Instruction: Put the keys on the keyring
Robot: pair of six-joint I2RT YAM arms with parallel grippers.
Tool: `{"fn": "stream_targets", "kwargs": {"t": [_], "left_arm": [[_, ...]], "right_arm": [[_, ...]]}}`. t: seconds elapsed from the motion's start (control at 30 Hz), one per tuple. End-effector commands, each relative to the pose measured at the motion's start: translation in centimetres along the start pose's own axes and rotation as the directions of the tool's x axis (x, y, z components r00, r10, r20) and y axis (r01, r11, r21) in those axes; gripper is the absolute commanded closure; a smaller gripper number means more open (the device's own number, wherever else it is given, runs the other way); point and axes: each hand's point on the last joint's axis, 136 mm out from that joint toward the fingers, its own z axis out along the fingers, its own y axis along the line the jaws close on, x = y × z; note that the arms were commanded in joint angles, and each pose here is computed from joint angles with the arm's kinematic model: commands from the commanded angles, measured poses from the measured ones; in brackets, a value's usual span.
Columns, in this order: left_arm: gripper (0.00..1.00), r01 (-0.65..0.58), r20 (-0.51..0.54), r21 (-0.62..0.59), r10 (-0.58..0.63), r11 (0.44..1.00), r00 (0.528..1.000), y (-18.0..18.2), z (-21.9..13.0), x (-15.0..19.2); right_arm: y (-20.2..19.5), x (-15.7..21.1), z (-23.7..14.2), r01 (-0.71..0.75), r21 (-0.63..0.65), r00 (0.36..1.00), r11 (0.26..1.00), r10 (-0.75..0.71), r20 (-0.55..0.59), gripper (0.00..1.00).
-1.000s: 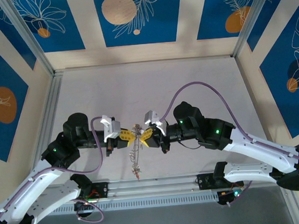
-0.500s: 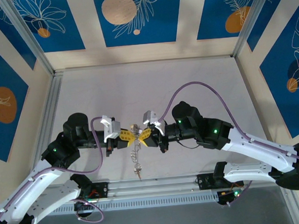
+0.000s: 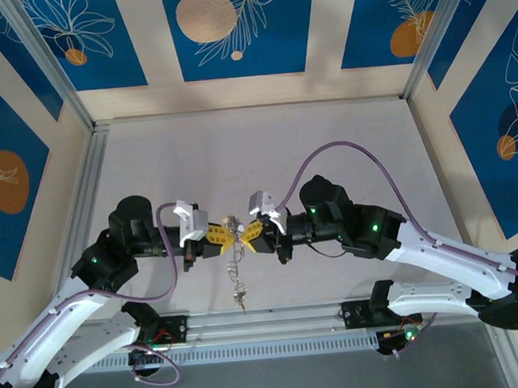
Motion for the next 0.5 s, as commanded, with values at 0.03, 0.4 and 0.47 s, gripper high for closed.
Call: {"fn": "stream_targets", "kwargs": {"t": [0.03,0.4,0.47], "left_arm": [[1.0,-0.035,0.051,0.024,0.034,0.999,0.998,-0.57,-0.35,-1.3],[1.0,-0.039,0.053,0.021,0.038,0.999,0.998,-0.58,-0.4,-1.39],[1.0,-0.039,0.053,0.015,0.038,0.999,0.998,-0.5,-0.47,-1.41]], "right_arm": [[0.31,-1.52,-0.61,0.043,0.004,0.998,0.999,-0.043,0.041,1.0],[0.67,-1.61,-0.22,0.047,-0.025,0.998,0.999,-0.046,0.044,1.0],[0.75,-1.51,-0.23,0.045,-0.03,0.998,0.999,-0.044,0.04,1.0]]}}
